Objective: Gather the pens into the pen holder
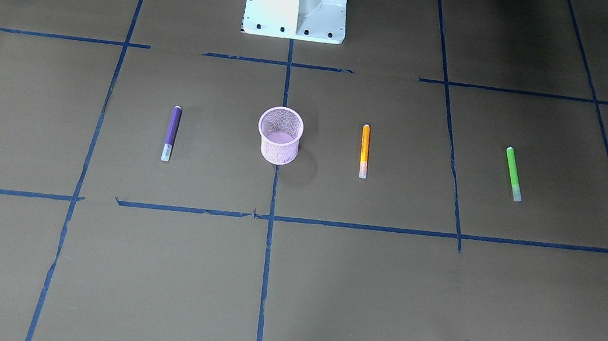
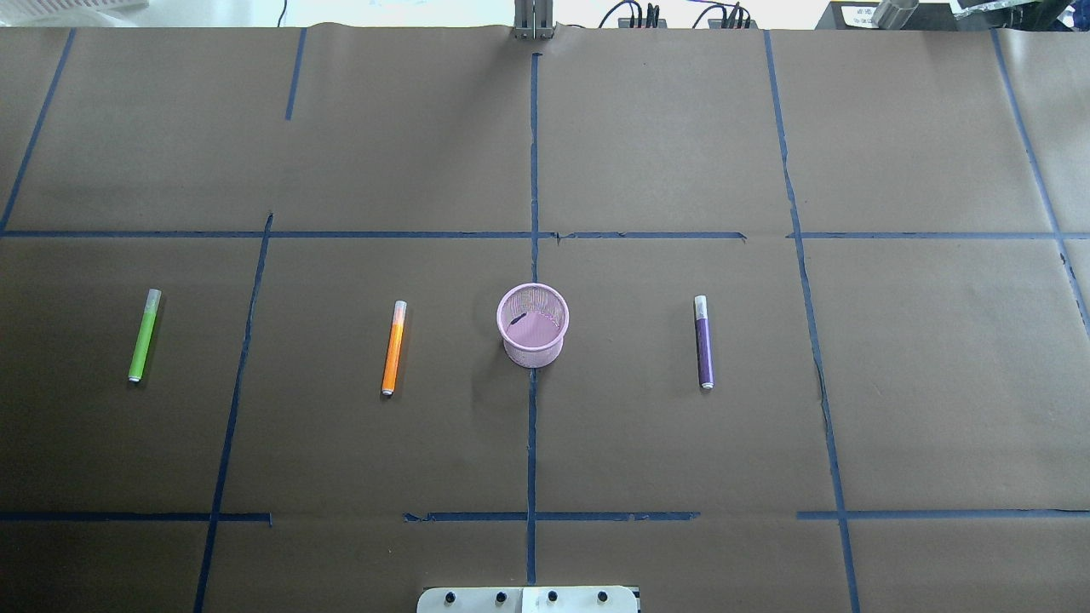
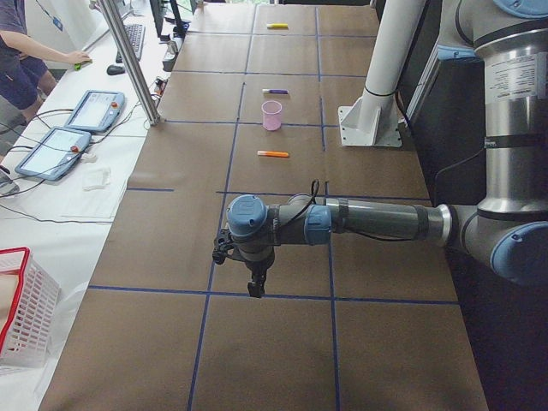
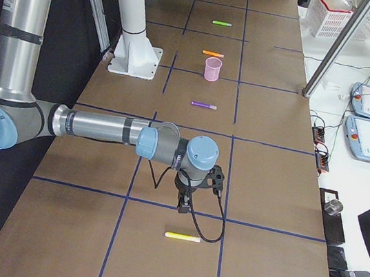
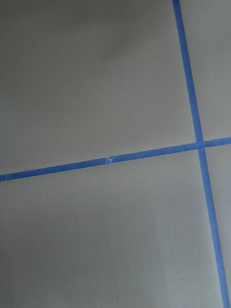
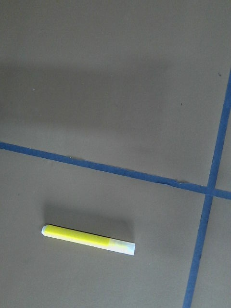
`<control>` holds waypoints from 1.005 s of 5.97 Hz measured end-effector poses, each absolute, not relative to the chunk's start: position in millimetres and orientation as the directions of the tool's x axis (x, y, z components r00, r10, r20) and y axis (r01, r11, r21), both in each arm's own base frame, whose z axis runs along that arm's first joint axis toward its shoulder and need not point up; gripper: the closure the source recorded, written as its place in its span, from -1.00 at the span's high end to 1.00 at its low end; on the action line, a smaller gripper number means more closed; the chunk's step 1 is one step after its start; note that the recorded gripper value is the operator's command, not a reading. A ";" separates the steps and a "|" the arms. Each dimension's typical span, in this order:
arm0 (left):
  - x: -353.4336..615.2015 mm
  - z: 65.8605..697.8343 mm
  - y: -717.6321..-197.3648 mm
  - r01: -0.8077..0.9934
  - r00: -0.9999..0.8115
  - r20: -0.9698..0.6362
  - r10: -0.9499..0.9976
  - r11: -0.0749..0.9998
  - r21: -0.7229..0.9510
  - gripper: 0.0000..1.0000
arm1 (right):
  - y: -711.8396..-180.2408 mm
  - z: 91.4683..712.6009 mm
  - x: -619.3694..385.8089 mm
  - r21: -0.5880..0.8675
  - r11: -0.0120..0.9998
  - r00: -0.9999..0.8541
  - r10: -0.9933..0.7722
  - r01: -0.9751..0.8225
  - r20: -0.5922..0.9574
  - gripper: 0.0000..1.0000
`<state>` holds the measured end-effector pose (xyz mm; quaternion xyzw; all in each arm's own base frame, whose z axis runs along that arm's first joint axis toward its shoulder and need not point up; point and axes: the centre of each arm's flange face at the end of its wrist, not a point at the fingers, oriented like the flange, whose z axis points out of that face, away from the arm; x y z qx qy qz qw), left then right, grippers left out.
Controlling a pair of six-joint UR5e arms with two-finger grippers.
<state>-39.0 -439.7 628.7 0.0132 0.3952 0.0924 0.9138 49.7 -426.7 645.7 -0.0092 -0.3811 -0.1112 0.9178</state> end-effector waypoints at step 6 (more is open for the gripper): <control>55.5 566.8 -496.8 -0.172 0.623 -0.739 0.254 0.967 0.188 0.97 | -453.4 621.7 45.5 0.206 0.955 0.676 -0.297 0.214 0.675 1.00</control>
